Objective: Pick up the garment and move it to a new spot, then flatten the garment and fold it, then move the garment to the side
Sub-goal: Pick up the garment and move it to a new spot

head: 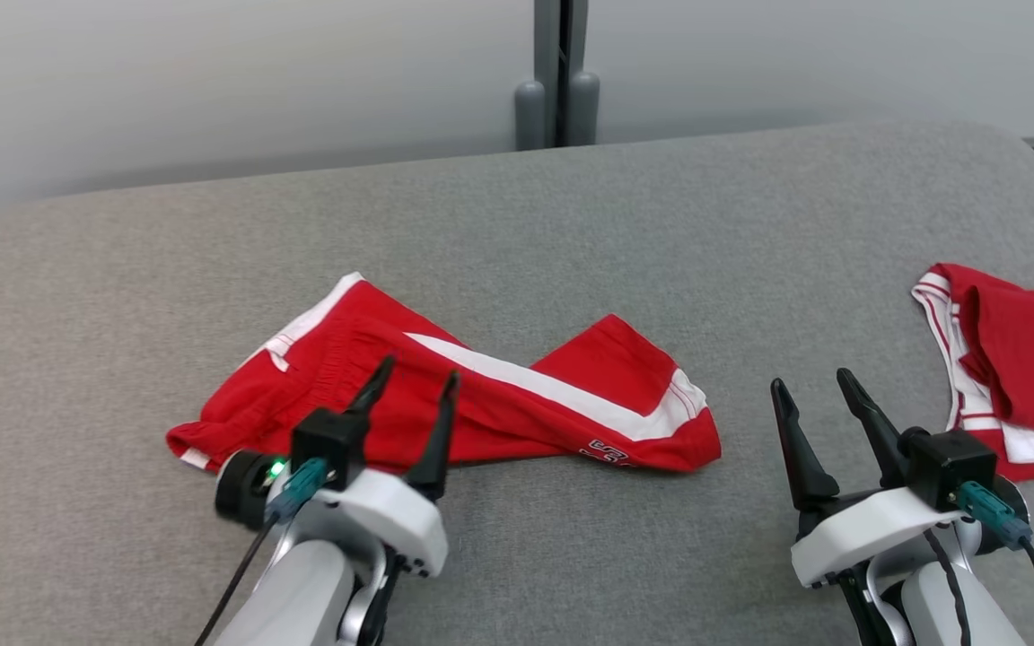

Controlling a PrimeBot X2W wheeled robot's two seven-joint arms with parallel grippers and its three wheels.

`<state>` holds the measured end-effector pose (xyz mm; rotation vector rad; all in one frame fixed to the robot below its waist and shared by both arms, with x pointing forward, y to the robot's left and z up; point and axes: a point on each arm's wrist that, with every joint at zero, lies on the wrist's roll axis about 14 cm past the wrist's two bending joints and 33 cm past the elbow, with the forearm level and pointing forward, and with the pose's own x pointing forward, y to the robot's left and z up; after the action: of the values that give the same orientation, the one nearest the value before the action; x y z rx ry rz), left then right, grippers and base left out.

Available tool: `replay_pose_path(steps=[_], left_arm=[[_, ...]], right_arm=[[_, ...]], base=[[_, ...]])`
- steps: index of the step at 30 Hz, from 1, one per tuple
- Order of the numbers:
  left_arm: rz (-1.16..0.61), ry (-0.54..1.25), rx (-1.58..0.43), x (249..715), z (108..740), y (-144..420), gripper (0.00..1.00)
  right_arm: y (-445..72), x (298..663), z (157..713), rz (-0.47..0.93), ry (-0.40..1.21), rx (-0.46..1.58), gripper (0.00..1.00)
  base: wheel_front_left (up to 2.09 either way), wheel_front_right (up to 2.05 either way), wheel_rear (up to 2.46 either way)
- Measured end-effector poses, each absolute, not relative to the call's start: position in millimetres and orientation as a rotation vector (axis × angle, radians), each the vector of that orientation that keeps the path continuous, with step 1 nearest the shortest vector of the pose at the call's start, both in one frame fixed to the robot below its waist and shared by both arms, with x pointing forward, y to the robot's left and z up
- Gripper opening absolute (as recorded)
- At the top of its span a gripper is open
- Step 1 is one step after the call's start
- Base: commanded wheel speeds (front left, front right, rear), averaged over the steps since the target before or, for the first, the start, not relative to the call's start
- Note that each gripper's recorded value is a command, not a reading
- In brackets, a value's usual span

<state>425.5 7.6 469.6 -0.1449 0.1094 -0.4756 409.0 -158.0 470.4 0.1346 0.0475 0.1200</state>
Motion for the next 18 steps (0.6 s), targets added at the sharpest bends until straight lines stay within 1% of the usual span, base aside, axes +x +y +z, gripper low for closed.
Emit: replay_pose_path(steps=[11,18], left_arm=[[-0.134,0.072,-0.131,397,467,117,1.0],[0.04,0.089,-0.105,363,455,172,1.0]], right_arm=[[-138,400,477,0.175,0.033,0.139,1.0],[-143,393,481,0.157,0.021,0.147,1.0]], base=[[0.0,0.0,0.0],[0.0,0.0,0.0]])
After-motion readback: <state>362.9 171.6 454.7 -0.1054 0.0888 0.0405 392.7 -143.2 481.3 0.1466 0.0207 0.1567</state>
